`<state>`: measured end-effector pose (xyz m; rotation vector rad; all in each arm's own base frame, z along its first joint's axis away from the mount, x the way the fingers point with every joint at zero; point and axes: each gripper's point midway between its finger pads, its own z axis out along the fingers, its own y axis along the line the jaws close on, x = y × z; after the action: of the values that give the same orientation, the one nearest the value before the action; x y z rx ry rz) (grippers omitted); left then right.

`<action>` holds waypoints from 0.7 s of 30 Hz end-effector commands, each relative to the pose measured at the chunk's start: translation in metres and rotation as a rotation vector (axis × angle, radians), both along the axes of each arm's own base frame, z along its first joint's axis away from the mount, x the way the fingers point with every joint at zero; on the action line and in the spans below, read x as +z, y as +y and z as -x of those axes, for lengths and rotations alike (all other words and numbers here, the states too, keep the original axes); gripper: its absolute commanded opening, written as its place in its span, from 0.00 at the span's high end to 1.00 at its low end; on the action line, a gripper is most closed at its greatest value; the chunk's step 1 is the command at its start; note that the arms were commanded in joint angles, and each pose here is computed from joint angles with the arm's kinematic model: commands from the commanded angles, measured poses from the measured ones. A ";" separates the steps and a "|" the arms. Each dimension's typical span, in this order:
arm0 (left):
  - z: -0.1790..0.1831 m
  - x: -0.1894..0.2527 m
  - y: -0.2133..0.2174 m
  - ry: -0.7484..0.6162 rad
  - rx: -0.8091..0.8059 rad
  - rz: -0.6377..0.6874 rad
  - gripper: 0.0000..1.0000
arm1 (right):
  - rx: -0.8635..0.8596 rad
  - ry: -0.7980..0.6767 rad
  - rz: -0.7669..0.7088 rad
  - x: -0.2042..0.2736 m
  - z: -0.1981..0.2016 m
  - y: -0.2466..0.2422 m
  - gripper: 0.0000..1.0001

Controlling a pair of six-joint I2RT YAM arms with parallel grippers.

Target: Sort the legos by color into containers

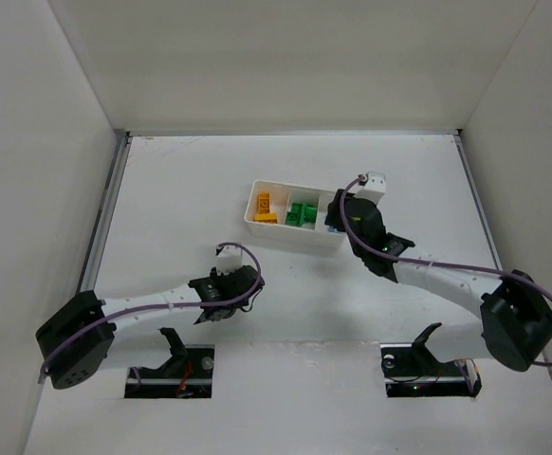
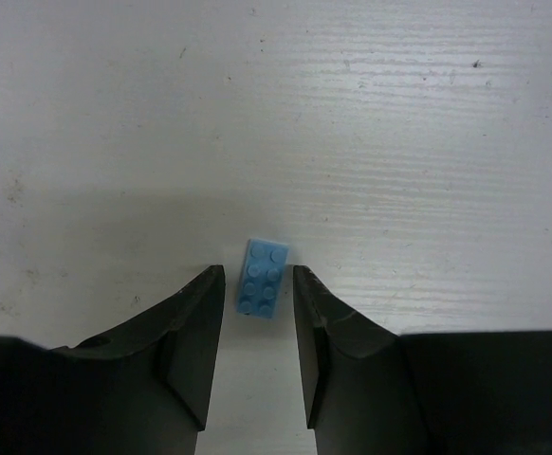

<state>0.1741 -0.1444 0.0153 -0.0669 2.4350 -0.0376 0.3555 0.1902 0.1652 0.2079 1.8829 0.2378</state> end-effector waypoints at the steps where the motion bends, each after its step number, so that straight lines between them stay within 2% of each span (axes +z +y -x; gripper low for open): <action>1: -0.001 0.002 -0.004 0.007 0.015 -0.012 0.69 | -0.001 -0.073 -0.046 0.026 0.001 0.000 0.39; 6: 0.000 -0.004 -0.002 0.016 0.021 -0.036 0.71 | 0.012 -0.087 -0.058 0.032 0.007 0.001 0.40; 12: -0.001 0.000 -0.003 0.003 0.022 -0.020 0.87 | 0.011 -0.097 -0.065 0.036 0.011 -0.004 0.40; 21: -0.023 0.055 -0.027 -0.106 0.029 0.167 0.89 | 0.002 -0.094 -0.060 0.033 0.025 -0.017 0.40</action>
<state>0.1839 -0.1558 0.0399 -0.1251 2.3757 -0.1274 0.3344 0.1786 0.1924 0.2244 1.8106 0.3042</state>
